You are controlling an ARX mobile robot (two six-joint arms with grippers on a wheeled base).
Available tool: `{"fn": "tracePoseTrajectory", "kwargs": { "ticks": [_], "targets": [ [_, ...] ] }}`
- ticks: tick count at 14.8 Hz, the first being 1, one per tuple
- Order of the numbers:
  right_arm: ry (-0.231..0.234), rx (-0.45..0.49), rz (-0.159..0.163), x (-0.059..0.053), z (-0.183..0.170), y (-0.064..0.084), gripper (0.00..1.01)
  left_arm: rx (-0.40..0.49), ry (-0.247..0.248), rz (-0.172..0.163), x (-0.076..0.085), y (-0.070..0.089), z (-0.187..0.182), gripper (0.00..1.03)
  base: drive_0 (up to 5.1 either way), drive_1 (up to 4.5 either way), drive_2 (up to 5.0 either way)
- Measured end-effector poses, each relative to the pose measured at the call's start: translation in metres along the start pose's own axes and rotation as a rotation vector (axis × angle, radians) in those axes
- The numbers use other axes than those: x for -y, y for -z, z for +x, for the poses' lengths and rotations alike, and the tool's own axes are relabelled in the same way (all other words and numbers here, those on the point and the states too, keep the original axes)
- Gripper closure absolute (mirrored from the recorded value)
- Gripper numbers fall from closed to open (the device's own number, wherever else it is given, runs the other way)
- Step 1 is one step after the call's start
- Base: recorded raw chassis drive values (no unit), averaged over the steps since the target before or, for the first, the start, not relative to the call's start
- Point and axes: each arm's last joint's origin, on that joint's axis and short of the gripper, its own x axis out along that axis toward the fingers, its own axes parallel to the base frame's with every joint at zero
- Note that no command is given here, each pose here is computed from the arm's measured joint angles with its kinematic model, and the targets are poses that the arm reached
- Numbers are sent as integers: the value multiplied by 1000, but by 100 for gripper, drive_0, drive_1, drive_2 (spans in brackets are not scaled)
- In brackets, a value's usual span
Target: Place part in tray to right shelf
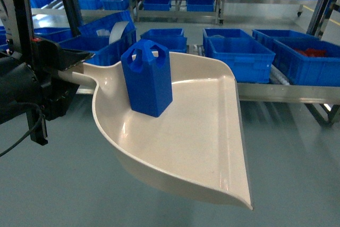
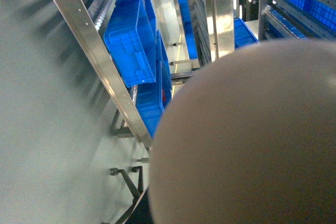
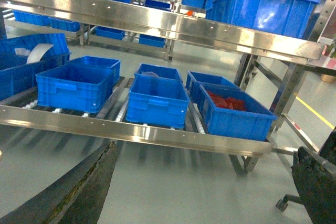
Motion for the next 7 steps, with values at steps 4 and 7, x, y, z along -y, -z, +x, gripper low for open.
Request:
{"fn": "tracePoseTrajectory", "kwargs": {
  "ticks": [4,7],
  "targets": [
    [0,0,0,0,0,0,3,0,1,0,0,0,0,86,0,0,0],
    [0,1,0,0,0,0,3,0,0,0,0,0,0,86,0,0,0]
  ]
}}
